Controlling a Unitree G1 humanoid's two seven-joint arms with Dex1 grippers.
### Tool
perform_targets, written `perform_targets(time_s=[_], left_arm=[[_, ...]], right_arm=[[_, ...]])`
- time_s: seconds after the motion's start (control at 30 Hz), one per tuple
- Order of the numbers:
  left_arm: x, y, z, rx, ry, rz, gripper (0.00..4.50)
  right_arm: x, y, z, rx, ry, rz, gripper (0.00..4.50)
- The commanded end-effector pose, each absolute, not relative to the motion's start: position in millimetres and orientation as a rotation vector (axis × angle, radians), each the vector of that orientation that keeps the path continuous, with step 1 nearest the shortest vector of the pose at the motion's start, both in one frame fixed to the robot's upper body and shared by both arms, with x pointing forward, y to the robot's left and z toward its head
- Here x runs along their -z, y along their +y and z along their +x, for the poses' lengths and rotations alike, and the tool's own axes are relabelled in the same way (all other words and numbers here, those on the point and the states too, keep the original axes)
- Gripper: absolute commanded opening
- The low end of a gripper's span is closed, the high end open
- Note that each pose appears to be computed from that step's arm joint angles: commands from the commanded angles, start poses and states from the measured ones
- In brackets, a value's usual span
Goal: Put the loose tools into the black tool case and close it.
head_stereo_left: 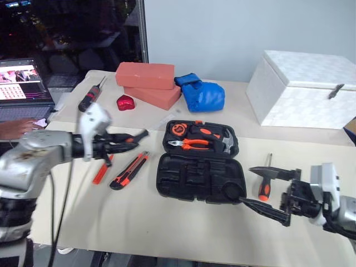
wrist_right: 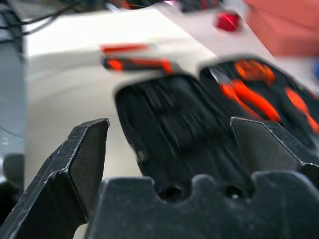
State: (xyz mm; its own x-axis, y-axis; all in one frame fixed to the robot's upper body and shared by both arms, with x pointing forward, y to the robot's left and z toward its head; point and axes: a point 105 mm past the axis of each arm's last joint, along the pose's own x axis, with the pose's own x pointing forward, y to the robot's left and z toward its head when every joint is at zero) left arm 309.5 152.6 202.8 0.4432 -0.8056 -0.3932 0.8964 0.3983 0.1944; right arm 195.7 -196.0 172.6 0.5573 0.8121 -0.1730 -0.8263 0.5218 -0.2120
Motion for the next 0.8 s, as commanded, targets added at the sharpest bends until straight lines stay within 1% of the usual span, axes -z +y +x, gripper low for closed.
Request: perform_targets(time_s=[0.03,0.2,0.23,0.43,0.63,0.8], left_arm=[[-199.1,126.2,326.8,1.192,0.227,0.578,0.87],[-183.6,107.2,355.0,1.238,0.267,0.701,0.87],[-179.2,102.3,357.2,1.270,0.279,0.729,0.87],[-161.1,88.8,359.5,1.378,0.327,0.819,0.87],[-142.1,80.8,369.2,1.384,0.371,0.908,0.87],[-133.5,76.7,376.5,1.368,0.391,0.956,0.87]], right_arm=[[-172.1,-228.9,183.2,-0.859,0.139,-0.365,4.50],[-183.3,-246.0,174.6,-0.795,0.146,-0.381,4.50],[-187.4,-246.2,173.3,-0.797,0.142,-0.393,4.50],[-200.0,-242.0,174.7,-0.821,0.120,-0.426,4.50],[-204.3,-239.0,182.0,-0.822,0.101,-0.436,4.50],[-206.2,-234.9,182.1,-0.829,0.092,-0.437,4.50]])
